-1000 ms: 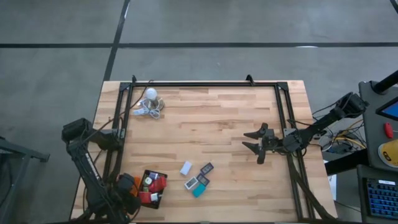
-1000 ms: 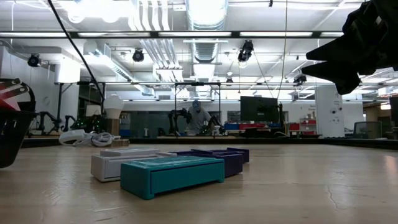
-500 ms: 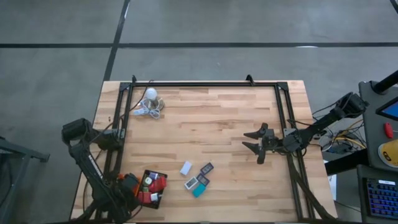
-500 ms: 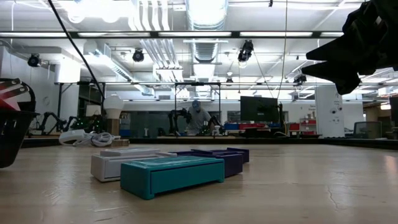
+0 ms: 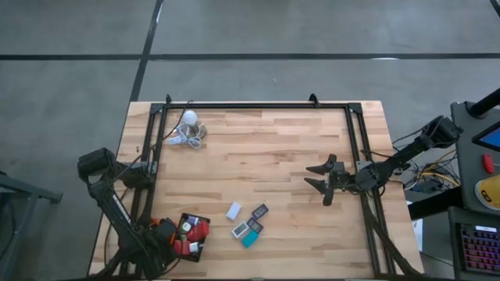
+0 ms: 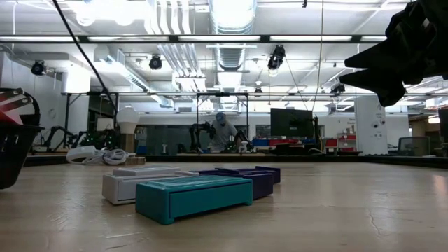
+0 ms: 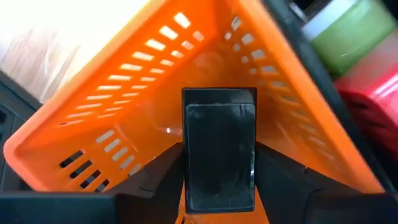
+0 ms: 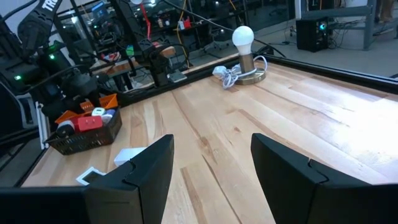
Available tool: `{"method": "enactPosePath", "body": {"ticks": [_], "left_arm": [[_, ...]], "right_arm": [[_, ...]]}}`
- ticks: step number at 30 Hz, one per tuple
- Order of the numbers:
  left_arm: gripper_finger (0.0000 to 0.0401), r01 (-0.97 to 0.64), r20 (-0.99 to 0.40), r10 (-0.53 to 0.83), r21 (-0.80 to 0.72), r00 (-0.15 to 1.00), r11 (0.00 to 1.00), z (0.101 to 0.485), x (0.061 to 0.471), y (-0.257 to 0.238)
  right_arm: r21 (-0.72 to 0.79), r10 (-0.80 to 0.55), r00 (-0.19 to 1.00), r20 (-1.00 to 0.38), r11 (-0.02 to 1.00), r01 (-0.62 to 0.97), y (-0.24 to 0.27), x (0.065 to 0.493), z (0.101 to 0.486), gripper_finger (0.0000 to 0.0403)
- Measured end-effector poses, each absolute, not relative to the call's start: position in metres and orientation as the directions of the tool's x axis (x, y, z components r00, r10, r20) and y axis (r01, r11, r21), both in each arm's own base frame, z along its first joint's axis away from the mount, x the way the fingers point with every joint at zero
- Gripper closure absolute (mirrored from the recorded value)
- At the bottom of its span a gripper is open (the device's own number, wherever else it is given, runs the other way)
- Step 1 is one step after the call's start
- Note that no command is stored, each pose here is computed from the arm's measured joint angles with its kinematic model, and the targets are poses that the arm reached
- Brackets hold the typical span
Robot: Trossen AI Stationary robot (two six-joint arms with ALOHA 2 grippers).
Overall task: Pick & Place Office items
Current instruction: Put the black digital clock into the orange basket, then put the top white digital clock into the orange basket
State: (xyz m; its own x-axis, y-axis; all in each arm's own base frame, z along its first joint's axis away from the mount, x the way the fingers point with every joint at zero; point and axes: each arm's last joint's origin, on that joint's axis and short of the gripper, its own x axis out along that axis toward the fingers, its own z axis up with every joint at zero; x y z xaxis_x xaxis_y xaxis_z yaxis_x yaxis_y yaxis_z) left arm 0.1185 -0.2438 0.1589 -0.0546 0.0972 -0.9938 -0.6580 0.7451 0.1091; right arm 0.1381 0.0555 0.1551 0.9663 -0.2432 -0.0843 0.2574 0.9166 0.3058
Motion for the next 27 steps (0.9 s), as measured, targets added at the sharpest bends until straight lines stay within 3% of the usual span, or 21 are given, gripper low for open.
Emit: {"method": "enactPosePath", "body": {"ticks": [12,20,24,27], "left_arm": [[0.0157,-0.656,-0.995,0.094,0.092,-0.033,0.749,0.159,0.120,-0.245],[0.0153,-0.636,-1.000,0.023,0.028,-0.016,0.771,0.181,0.116,-0.238],[0.0152,-0.682,-0.999,-0.027,-0.040,0.030,0.731,0.208,0.111,-0.225],[0.0151,-0.755,-0.989,-0.039,-0.133,0.141,0.642,0.230,0.109,-0.209]], "right_arm": [[0.306,-0.243,0.966,-0.084,0.917,0.257,0.056,0.138,0.155,0.0193],[0.306,-0.243,0.966,-0.084,0.917,0.257,0.056,0.138,0.155,0.0193],[0.306,-0.243,0.966,-0.084,0.917,0.257,0.056,0.138,0.155,0.0193],[0.306,-0.243,0.966,-0.084,0.917,0.257,0.055,0.138,0.155,0.0193]]}}
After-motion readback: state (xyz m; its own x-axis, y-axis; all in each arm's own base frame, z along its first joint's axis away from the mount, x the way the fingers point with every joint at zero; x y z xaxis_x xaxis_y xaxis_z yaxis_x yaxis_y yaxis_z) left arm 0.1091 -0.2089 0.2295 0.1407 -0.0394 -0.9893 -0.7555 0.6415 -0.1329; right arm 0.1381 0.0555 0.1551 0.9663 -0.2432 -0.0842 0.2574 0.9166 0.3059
